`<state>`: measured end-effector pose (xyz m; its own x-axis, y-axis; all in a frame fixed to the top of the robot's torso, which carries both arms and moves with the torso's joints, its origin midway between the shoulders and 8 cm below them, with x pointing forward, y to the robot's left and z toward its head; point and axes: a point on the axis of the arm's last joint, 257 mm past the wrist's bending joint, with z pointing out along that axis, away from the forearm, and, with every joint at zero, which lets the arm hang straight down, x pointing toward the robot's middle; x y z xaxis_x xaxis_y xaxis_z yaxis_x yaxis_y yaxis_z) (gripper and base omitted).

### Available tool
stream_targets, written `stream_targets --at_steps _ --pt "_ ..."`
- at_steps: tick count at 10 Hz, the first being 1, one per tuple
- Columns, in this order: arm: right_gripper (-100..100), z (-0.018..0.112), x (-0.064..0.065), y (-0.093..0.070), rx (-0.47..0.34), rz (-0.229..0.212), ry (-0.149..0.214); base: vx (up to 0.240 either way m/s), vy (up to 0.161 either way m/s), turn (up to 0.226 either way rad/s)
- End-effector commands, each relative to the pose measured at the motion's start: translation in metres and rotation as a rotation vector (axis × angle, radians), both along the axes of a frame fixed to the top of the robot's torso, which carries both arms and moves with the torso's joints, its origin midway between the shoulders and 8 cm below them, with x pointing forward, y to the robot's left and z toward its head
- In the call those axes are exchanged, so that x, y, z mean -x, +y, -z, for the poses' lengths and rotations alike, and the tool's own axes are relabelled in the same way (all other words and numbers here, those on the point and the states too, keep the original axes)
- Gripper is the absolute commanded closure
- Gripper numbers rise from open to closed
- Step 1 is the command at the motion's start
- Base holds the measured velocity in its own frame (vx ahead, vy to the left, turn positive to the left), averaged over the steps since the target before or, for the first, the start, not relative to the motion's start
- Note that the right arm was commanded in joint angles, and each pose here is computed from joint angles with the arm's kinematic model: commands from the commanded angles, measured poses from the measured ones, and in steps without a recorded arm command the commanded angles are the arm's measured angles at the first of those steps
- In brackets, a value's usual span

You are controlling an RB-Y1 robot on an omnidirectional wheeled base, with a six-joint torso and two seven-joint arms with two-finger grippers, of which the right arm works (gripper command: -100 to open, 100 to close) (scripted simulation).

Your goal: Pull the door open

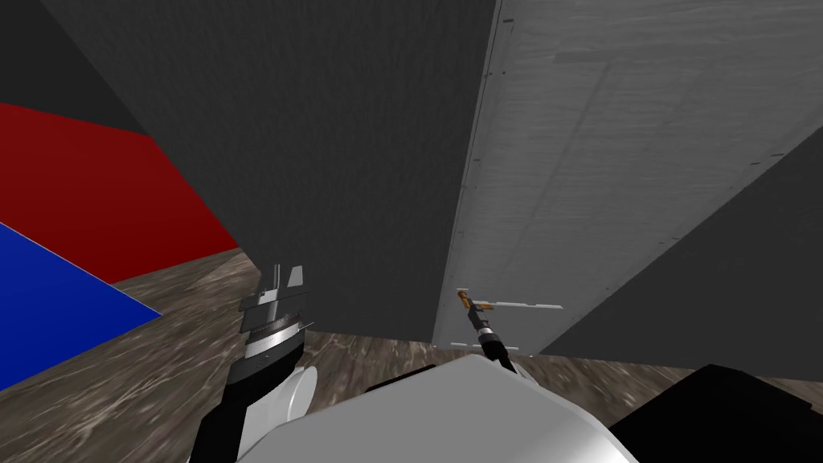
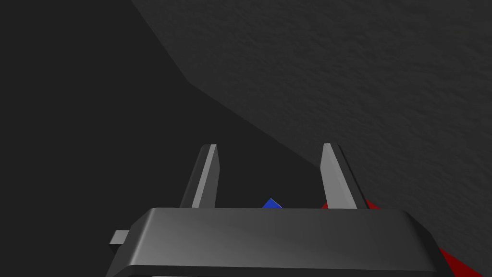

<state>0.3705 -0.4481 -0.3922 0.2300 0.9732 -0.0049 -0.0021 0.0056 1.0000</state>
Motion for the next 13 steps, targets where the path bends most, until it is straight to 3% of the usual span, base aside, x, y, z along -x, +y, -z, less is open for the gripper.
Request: stream_targets --at_steps 1,9,10,11,13 --pt "100 0.001 0.004 0.003 -0.002 -0.015 0.001 -0.189 -0.048 0.109" --pt "100 0.000 0.028 0.009 -0.005 -0.108 0.002 -0.196 -0.034 0.101" --pt "100 0.002 0.026 0.011 -0.006 -0.103 0.006 -0.088 -0.010 0.020" --pt "100 0.004 0.037 0.011 -0.007 -0.119 0.008 -0.156 -0.030 0.171" --pt "100 0.003 0.045 0.010 -0.006 -0.131 0.006 -0.200 -0.073 0.145"
